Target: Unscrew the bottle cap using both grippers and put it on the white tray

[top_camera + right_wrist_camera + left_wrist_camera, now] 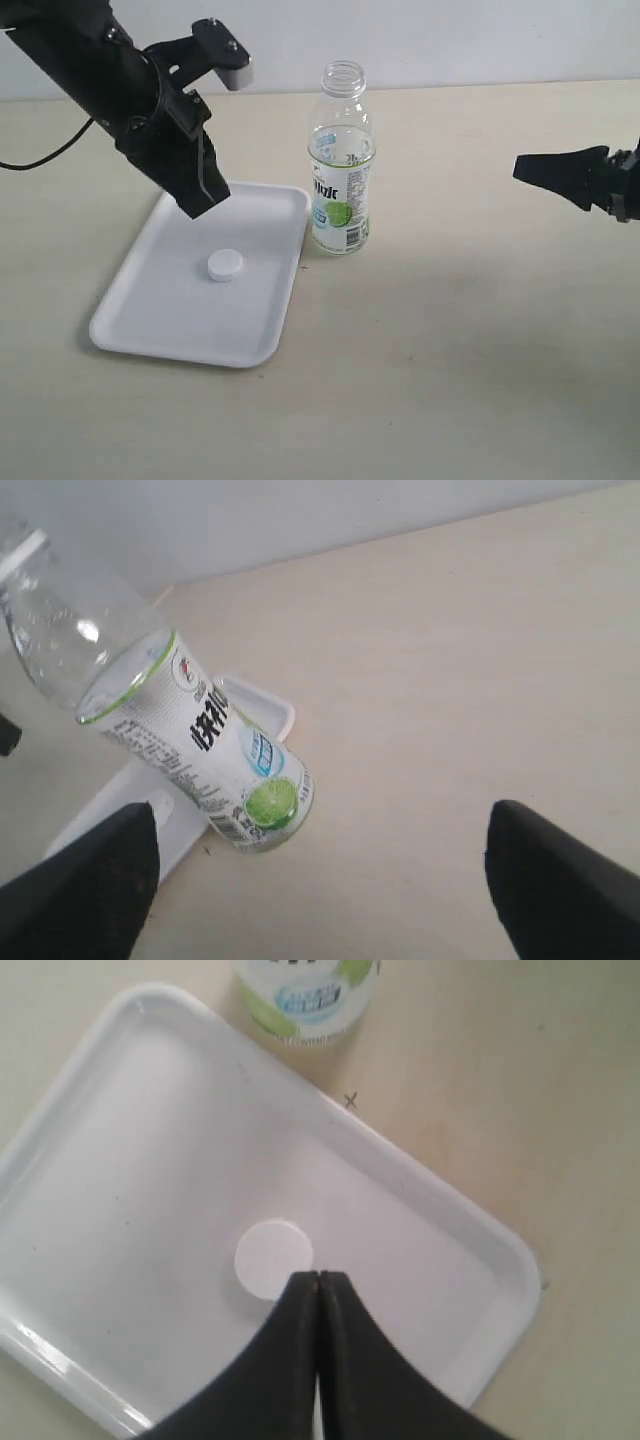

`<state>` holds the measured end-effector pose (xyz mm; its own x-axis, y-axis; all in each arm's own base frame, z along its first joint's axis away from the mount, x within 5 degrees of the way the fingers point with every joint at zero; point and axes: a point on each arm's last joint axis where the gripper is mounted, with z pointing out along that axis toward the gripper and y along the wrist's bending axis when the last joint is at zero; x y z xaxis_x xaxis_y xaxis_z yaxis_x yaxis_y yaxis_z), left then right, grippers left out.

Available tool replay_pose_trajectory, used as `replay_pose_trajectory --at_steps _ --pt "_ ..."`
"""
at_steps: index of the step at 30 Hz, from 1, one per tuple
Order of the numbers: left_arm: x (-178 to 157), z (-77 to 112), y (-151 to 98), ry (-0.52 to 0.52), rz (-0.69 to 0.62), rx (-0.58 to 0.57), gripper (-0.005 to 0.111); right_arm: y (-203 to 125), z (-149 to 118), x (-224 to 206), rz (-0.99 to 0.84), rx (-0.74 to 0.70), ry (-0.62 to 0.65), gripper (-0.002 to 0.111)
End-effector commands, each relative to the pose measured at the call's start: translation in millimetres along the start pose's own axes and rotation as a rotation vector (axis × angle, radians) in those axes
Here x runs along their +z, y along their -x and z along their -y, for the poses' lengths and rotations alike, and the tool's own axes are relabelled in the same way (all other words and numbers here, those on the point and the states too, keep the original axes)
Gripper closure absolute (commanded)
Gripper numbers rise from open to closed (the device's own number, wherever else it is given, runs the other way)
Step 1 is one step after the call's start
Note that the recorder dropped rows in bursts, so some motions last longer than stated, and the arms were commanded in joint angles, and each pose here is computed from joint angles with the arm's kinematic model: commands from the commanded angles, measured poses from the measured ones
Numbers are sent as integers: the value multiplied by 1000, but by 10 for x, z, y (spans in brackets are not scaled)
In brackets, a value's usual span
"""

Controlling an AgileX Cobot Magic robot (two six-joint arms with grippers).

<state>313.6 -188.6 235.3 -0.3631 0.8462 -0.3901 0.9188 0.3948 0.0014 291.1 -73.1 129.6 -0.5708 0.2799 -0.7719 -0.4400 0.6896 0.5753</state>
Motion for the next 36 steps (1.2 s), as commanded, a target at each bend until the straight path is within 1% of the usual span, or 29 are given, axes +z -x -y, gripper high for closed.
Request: replay_pose_trajectory --at_steps 1,4,7,12,15,17,18,19,20,21,22,23,24,25,27,29,31,32,33,34,35,36 --pt "-164 83 12 17 116 -16 107 31 -32 7 29 96 5 25" --pt "-207 146 -16 35 188 -31 107 33 -31 7 31 146 5 25" --pt "-233 206 -70 68 267 -72 107 31 -32 7 29 148 5 25" --pt "-301 304 -183 123 359 -112 107 51 -22 7 52 147 -5 25" --pt "-365 423 -345 173 425 -143 107 58 -12 6 60 157 -15 25" --pt "-376 536 -502 204 489 -174 107 49 -10 8 54 161 -14 28" --pt "-392 604 -609 236 534 -189 107 52 -8 8 58 169 -15 38" --pt "-406 650 -664 245 560 -197 107 52 -8 8 58 176 -15 44" --pt "-456 750 -761 254 618 -202 107 54 -12 7 60 175 -10 65" --pt "-492 801 -804 258 659 -209 107 55 -14 7 61 175 -8 79" --pt "-550 925 -894 269 707 -129 107 46 -19 8 50 133 -5 108" --pt "-638 1031 -977 258 752 -115 107 32 -21 5 59 140 -10 108" --pt "-692 1088 -1021 252 781 -114 107 14 -50 4 80 141 -21 108" --pt "-807 1184 -1093 266 832 -110 107 -14 -106 -12 103 122 -37 108" --pt "-1000 1287 -1204 324 906 -136 107 -31 -215 -68 149 94 -68 108" --pt "-1198 1348 -1299 394 982 -192 107 6 -374 -146 187 48 -84 108" --pt "-1320 1423 -1369 415 1046 -213 107 100 -588 -240 221 -22 -80 108" --pt "-1330 1439 -1385 418 1053 -210 107 119 -654 -269 230 -42 -79 108" --pt "-1314 1457 -1422 421 1055 -216 107 178 -817 -342 249 -86 -84 108" --pt "-1295 1447 -1441 433 1045 -227 107 200 -885 -373 255 -101 -86 108" --pt "-1249 1400 -1489 476 1009 -266 107 254 -1083 -454 279 -150 -73 108" --pt "-1219 1370 -1504 494 987 -285 107 273 -1165 -487 286 -167 -66 108"
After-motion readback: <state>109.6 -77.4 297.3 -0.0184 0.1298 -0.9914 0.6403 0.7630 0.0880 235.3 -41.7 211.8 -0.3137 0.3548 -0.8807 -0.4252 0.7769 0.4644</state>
